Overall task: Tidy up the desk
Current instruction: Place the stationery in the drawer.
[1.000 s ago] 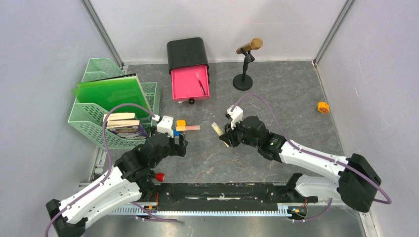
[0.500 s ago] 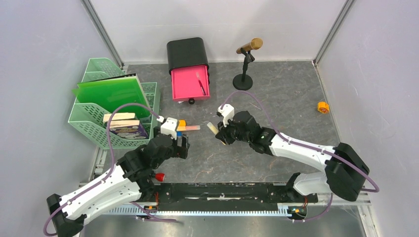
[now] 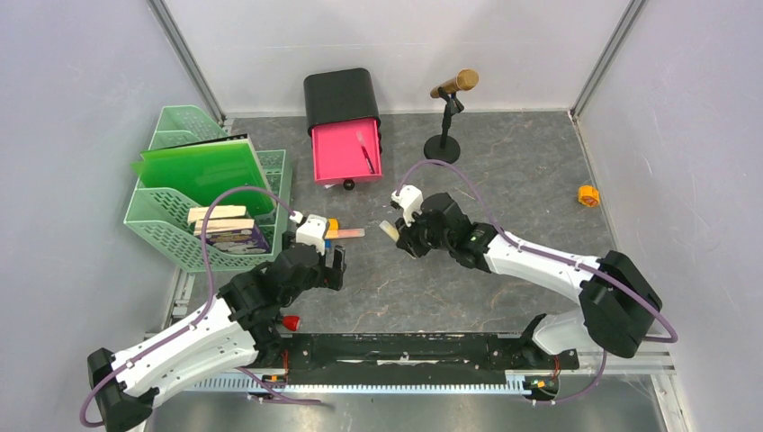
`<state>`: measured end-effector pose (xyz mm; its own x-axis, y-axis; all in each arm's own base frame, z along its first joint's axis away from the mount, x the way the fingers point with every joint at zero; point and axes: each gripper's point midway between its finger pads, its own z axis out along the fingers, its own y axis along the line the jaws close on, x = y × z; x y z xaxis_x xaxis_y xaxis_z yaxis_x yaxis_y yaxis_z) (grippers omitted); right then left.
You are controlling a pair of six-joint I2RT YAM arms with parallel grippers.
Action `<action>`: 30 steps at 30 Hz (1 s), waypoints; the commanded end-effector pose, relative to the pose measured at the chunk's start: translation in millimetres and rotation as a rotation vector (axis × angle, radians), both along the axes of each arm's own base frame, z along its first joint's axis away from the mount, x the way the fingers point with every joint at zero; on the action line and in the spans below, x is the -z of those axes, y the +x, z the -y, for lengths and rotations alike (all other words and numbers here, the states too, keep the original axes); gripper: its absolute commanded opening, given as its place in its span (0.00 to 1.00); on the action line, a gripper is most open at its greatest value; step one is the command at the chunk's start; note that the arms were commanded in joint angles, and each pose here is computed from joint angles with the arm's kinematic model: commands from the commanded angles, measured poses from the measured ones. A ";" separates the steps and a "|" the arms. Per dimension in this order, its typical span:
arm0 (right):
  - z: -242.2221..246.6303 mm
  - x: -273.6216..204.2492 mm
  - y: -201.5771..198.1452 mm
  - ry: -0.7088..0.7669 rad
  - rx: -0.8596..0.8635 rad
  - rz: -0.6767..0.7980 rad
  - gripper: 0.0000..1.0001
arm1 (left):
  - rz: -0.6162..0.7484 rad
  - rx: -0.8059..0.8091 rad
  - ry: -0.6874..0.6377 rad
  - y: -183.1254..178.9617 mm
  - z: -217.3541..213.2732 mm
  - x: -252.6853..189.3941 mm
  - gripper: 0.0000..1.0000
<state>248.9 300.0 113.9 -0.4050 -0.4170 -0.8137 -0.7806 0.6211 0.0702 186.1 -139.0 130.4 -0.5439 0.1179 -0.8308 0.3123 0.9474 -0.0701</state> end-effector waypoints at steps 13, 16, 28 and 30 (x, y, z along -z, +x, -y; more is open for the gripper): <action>-43.8 -81.1 70.7 0.068 -0.001 0.132 0.00 | 0.026 -0.022 -0.050 0.7 5.1 -13.6 1.00; -54.5 -101.5 86.9 0.099 0.008 0.164 0.00 | 0.030 -0.029 -0.047 1.1 3.7 -13.1 1.00; -97.6 -166.1 140.7 0.316 0.069 0.265 0.00 | 0.035 -0.046 -0.037 2.0 1.2 -12.4 1.00; -102.9 -169.1 148.9 0.340 0.081 0.270 0.00 | 0.032 -0.044 -0.035 2.2 1.9 -11.8 1.00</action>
<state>376.0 386.1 240.3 -0.2546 -0.2160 -0.9426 -0.7571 0.6510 0.0553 183.2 -138.8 130.8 -0.5371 0.1218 -0.8347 0.3092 0.9491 -0.0605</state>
